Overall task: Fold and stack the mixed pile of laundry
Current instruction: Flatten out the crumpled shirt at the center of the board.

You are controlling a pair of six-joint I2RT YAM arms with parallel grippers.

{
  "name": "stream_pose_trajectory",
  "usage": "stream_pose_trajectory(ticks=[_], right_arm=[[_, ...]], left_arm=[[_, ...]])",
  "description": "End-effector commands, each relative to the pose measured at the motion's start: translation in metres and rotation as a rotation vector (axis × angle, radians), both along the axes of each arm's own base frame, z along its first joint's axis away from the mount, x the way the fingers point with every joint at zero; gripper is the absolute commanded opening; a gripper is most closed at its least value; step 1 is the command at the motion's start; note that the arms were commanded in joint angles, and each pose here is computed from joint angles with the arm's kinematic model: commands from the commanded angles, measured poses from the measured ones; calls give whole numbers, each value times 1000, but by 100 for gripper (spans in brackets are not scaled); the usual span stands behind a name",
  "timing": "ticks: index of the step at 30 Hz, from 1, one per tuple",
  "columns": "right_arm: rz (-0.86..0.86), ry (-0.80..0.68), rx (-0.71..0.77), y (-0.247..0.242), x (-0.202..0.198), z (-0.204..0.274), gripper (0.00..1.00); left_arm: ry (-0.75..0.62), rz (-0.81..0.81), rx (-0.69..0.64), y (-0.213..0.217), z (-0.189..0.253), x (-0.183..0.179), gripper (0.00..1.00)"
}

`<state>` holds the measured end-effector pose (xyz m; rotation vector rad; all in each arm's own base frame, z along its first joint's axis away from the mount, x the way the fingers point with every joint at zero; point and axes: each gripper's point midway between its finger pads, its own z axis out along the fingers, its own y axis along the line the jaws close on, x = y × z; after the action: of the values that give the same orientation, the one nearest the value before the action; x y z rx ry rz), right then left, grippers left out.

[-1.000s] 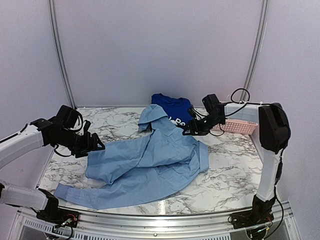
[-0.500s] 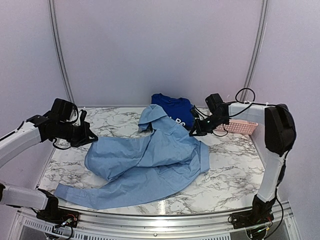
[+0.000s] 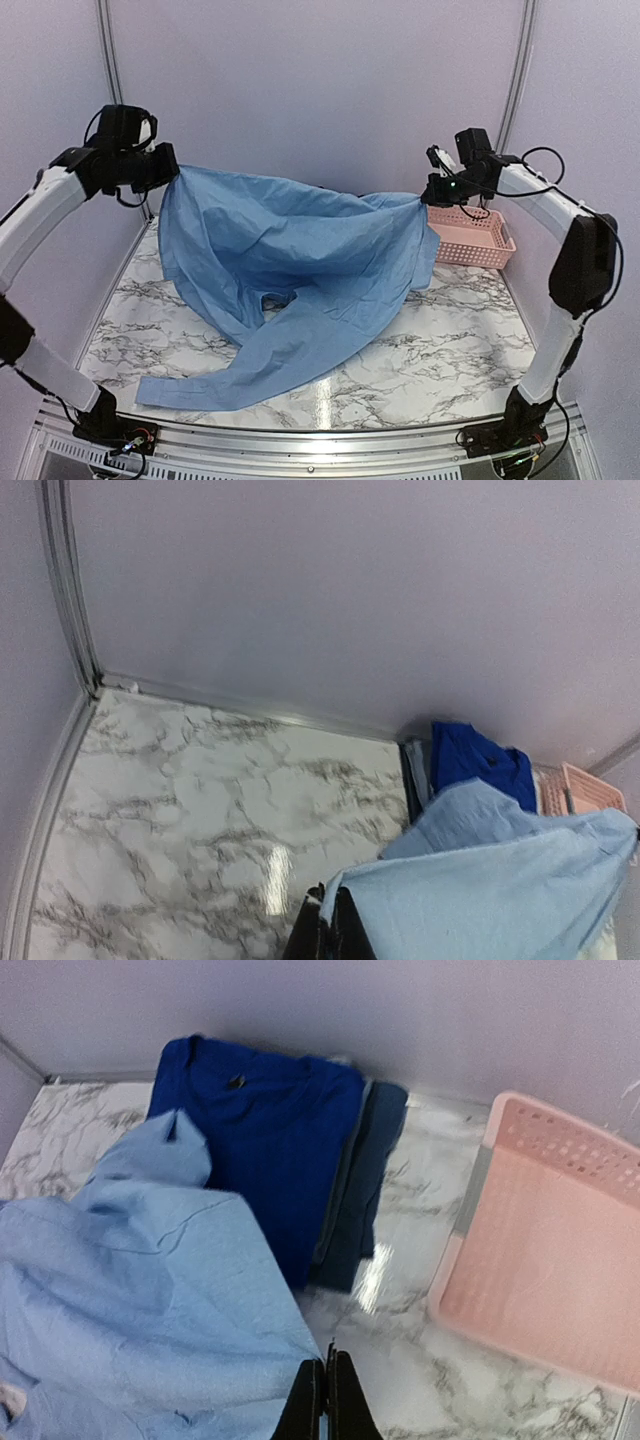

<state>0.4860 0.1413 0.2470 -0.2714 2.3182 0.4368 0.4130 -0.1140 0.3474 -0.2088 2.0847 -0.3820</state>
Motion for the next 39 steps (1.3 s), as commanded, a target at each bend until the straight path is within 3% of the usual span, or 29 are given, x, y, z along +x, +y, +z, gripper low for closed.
stream_pose_trajectory(ticks=[1,2,3,4,5,6,8,14,20,24,30,32,34,39], right_arm=[[-167,-38,-128,-29,66,-2,0],[-194,-37,-148,-33,77,-1,1],[-227,-27,-180,-39,83,-2,33],[-265,-15,-216,-47,88,0,53],[-294,21,-244,-54,84,-1,69],[-301,49,-260,-57,76,0,77],[-249,93,-232,-48,50,-3,78],[61,147,66,42,-73,-27,69],[251,303,107,103,-136,-98,68],[313,336,37,129,-139,-133,68],[366,369,-15,162,-140,-166,67],[360,402,-35,160,-144,-181,66],[349,440,-55,155,-152,-194,65],[328,515,-73,139,-177,-217,65]], left_arm=[[-5,201,215,37,-16,95,0],[0,211,219,38,-17,114,2],[12,228,230,40,-17,129,18],[44,234,255,42,-20,137,46],[62,234,265,41,-20,140,82],[74,222,261,39,-19,138,97],[125,191,233,36,-31,118,99],[331,57,187,12,-113,3,99],[512,-66,110,-21,-192,-86,94],[607,-61,104,-34,-230,-106,95],[670,-22,111,-36,-265,-103,94],[688,-10,134,-34,-273,-102,91],[718,9,141,-30,-283,-105,80],[729,-16,69,-38,-297,-111,72]])
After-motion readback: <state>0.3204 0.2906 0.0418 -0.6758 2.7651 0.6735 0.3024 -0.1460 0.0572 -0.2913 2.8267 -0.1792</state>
